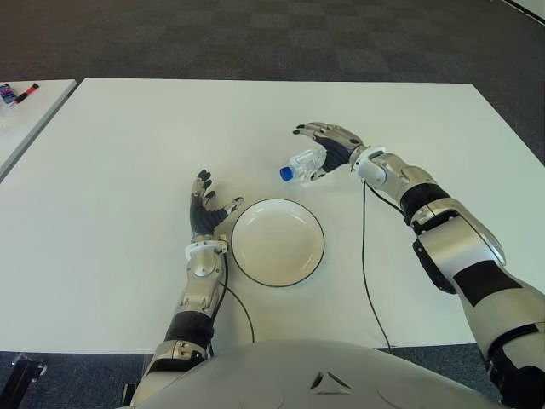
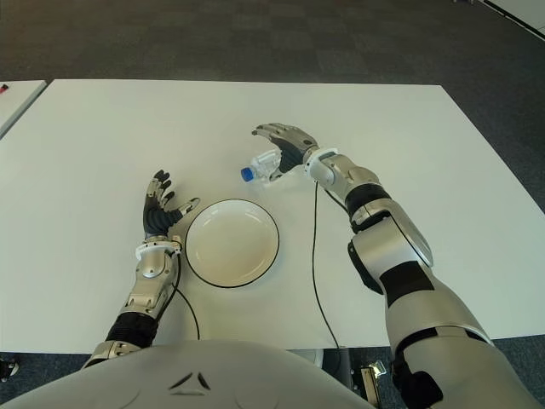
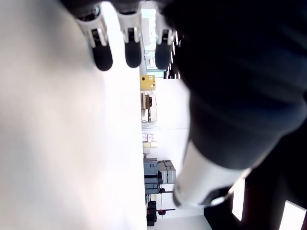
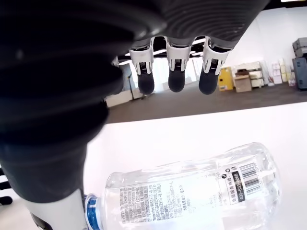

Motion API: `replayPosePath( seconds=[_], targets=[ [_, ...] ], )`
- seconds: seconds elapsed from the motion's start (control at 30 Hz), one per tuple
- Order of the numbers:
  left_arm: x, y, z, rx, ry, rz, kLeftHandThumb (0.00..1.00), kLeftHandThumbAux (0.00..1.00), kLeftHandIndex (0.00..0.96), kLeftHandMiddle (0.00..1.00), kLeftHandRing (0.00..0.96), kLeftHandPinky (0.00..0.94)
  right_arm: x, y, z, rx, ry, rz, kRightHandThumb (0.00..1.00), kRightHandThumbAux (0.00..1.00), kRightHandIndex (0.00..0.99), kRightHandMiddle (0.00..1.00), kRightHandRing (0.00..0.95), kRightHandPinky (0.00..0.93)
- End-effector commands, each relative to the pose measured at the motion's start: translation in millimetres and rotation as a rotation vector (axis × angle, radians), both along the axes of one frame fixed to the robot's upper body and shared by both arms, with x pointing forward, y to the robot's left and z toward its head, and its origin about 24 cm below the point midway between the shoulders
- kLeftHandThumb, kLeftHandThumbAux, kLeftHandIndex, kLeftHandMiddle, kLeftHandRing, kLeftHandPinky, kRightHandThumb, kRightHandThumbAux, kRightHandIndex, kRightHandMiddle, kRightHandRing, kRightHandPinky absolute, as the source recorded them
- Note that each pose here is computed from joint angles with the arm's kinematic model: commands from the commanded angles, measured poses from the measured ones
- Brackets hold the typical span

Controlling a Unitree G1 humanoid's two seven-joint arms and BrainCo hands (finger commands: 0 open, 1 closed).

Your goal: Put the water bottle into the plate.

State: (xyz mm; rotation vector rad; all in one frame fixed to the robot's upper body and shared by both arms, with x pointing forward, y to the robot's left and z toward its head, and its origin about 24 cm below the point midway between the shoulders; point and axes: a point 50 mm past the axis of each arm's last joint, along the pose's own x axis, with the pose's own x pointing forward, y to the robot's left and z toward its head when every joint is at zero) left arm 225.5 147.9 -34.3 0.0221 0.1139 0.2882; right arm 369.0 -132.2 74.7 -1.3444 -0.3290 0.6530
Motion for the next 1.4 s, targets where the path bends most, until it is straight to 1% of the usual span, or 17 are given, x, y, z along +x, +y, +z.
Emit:
replayPosePath(
  seconds=[0.03,0.4,0.83,1.23,1.4],
  targets=[
    [-11.6,-10.0,-14.9,-0.042,0.095,-0.004,0.0,0.966,0.118,0.128,0.119,0.153,2.6,1.2,6.0,-0.012,0.008,0.016,0.0,0.829,0.0,0.0,0.0,0.03],
    [-12.7,-8.6,-14.1,-0.038,0.091,-0.01,0.0,0.964,0.121,0.13,0.12,0.152,2.1,0.7,5.7,-0.038,0.044,0.035,0.0,0.85,0.0,0.0,0.0,0.06],
    [-13.2,-8.1,-13.4,-0.026,0.1,-0.013,0.0,0.951,0.111,0.123,0.113,0.147,1.6,-1.5,2.0,-0.073,0.055,0.032,0.0,0.835,0.0,0.001,0.019,0.084],
    [-13.8,-7.8,-13.2,-0.027,0.1,-0.016,0.0,0.945,0.116,0.128,0.119,0.155,-0.1,-3.6,-2.1,-0.089,0.058,0.033,0.0,0.82,0.0,0.006,0.027,0.087],
    [-14.2,-7.5,-13.1,-0.027,0.1,-0.016,0.0,0.948,0.121,0.13,0.124,0.158,-0.8,-4.7,-3.6,-0.097,0.059,0.034,0.0,0.808,0.0,0.006,0.024,0.068]
  ],
)
